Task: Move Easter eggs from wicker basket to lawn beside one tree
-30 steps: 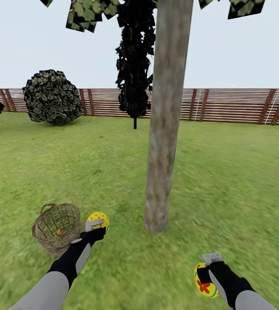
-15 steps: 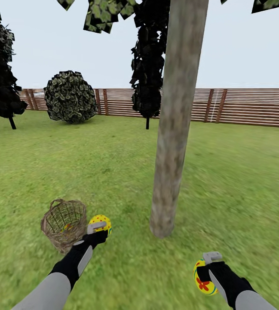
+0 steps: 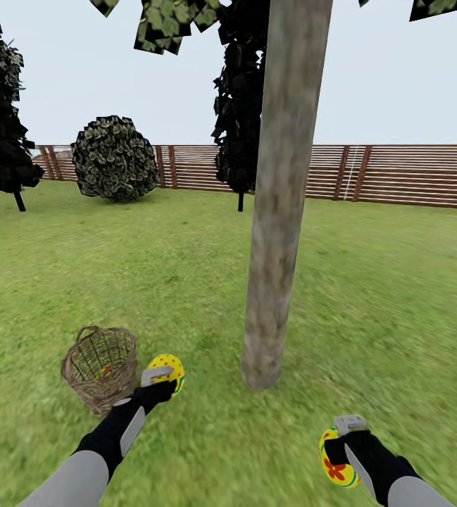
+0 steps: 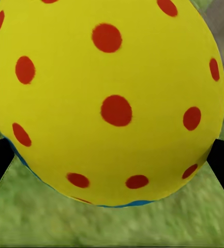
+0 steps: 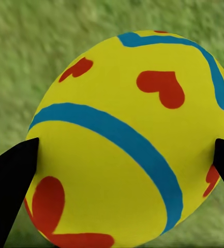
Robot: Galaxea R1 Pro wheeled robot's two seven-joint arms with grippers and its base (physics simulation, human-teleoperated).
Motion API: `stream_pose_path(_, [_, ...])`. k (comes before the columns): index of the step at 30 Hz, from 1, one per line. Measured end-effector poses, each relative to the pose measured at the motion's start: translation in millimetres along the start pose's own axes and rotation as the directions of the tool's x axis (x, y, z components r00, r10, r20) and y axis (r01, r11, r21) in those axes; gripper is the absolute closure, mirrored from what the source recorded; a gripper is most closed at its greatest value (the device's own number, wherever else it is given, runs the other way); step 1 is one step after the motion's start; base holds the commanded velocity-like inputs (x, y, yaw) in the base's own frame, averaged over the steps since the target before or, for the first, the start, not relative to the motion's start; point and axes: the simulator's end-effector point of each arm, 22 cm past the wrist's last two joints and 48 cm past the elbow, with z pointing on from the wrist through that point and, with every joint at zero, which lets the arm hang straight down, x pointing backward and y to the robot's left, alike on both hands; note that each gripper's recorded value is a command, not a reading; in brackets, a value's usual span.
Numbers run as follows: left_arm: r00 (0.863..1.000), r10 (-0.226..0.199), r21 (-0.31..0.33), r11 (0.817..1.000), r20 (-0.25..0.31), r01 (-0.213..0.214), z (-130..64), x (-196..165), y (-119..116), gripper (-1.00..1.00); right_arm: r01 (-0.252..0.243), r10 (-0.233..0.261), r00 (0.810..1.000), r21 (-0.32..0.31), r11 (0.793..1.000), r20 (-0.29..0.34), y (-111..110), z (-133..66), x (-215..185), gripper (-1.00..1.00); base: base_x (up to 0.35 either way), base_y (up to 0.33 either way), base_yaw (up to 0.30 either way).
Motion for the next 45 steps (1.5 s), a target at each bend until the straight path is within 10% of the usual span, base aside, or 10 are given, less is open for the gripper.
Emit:
stream_pose_path(6, [0.993,-0.02,-0.053,0.998,-0.115,0.014,-3.2,35.7,39.0,1.0,0.005,-0.005,1.0,-0.004,1.0,-0.009,3.9,0.9,4.1,1.0,0.0,0.0,0.0])
stream_pose_path(10, [0.951,-0.087,-0.136,0.99,-0.297,0.048,-21.1,68.2,98.8,1.0,0.007,-0.007,1.0,-0.011,1.0,-0.011,8.8,1.0,4.6,1.0,0.0,0.0,0.0])
stream_pose_path(11, [0.937,-0.105,-0.158,0.986,-0.334,0.054,-27.1,73.6,113.6,1.0,0.007,-0.007,1.0,-0.012,1.0,-0.019,9.6,1.8,8.2,1.0,0.0,0.0,0.0])
stream_pose_path(16, [0.78,-0.2,-0.203,0.975,-0.593,0.095,-68.2,112.8,129.9,1.0,0.009,-0.009,0.999,-0.012,1.0,-0.046,9.8,4.2,20.8,1.0,0.0,0.0,0.0])
stream_pose_path(18, [0.765,-0.203,-0.206,0.974,-0.611,0.095,-71.6,115.8,130.1,1.0,0.007,-0.007,0.999,-0.012,1.0,-0.047,9.2,4.1,20.9,1.0,0.0,0.0,0.0])
stream_pose_path(45, [0.772,-0.207,-0.231,0.97,-0.602,0.079,-75.1,113.9,150.6,1.0,-0.009,0.009,0.984,-0.001,1.0,-0.179,2.2,0.0,48.1,1.0,0.0,0.0,0.0])
